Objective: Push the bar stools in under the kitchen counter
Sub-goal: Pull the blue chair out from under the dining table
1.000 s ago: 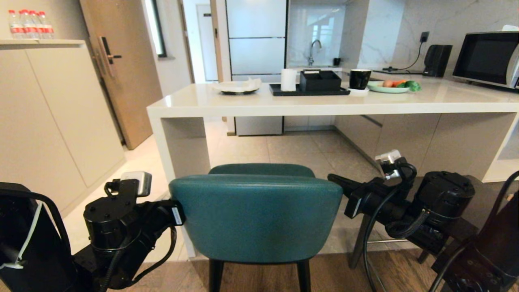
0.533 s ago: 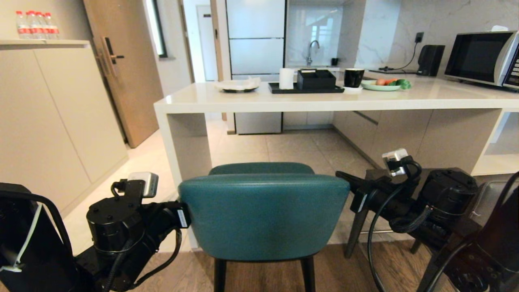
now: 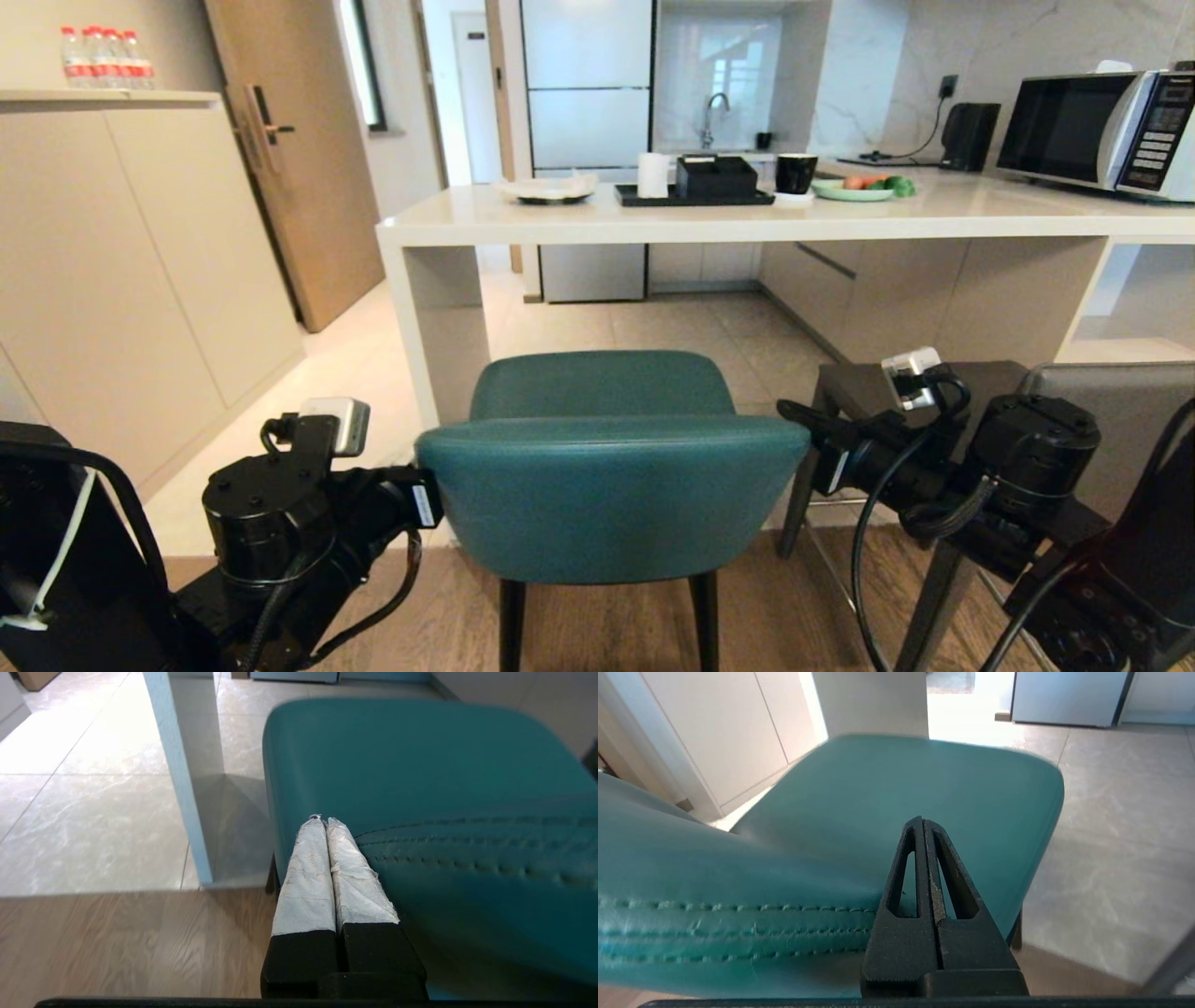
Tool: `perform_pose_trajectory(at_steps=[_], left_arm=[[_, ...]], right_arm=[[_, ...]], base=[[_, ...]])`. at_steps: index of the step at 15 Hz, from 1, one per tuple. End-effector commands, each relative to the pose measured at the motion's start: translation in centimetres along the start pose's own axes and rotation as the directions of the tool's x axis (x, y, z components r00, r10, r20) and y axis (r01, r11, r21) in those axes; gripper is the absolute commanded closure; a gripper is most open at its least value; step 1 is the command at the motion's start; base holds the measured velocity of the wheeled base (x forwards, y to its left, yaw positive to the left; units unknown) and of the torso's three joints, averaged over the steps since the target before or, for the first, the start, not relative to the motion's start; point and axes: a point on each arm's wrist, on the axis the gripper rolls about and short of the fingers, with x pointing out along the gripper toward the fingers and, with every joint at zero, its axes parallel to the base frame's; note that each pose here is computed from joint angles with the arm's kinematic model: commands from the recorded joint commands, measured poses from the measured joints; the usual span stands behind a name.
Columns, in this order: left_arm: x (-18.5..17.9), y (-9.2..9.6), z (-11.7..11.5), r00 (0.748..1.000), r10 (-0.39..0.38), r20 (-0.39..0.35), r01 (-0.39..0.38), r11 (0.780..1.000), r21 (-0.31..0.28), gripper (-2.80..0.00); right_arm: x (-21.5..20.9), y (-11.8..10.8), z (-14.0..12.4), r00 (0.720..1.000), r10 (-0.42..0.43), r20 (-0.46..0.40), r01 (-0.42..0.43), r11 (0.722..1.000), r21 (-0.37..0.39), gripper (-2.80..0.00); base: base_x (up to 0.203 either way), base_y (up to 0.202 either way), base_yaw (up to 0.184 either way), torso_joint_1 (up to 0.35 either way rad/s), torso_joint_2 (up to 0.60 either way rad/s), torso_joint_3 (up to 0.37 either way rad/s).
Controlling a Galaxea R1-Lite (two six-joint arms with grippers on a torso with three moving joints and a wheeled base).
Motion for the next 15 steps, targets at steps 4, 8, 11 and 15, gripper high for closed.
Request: perform_pose_trajectory(at_steps=[4, 8, 11, 15], left_arm=[[0.1, 0.0, 0.1, 1.0, 0.005, 0.015, -0.005, 1.0, 0.007, 0.0], [0.6, -0.2, 0.6, 0.999, 0.001, 0.041, -0.001, 1.0, 0.003, 0.0], [0.9, -0.2, 0.9, 0.998, 0.006, 0.057, -0.008, 0.999, 0.037, 0.0], [1.0, -0.2, 1.2, 0.998, 0.014, 0.065, -0.018, 0.998, 0.062, 0.0]], right_arm=[[0.2, -0.1, -0.2, 1.0, 0.0, 0.0, 0.0, 1.0, 0.001, 0.0], [0.2, -1.0, -0.4, 1.0, -0.024, -0.002, 0.024, 1.0, 0.003, 0.0], [0.6, -1.3, -0.4, 0.999, -0.033, 0.002, 0.033, 0.999, 0.003, 0.0], [1.5, -2.1, -0.9, 0.998, -0.063, 0.004, 0.063, 0.998, 0.004, 0.0]], base=[[-0.078, 0.0, -0.001, -0.001, 0.0, 0.001], [0.0, 0.0, 0.0, 0.0, 0.0, 0.0], [0.0, 0.0, 0.0, 0.0, 0.0, 0.0], [0.0, 0.0, 0.0, 0.0, 0.0, 0.0]])
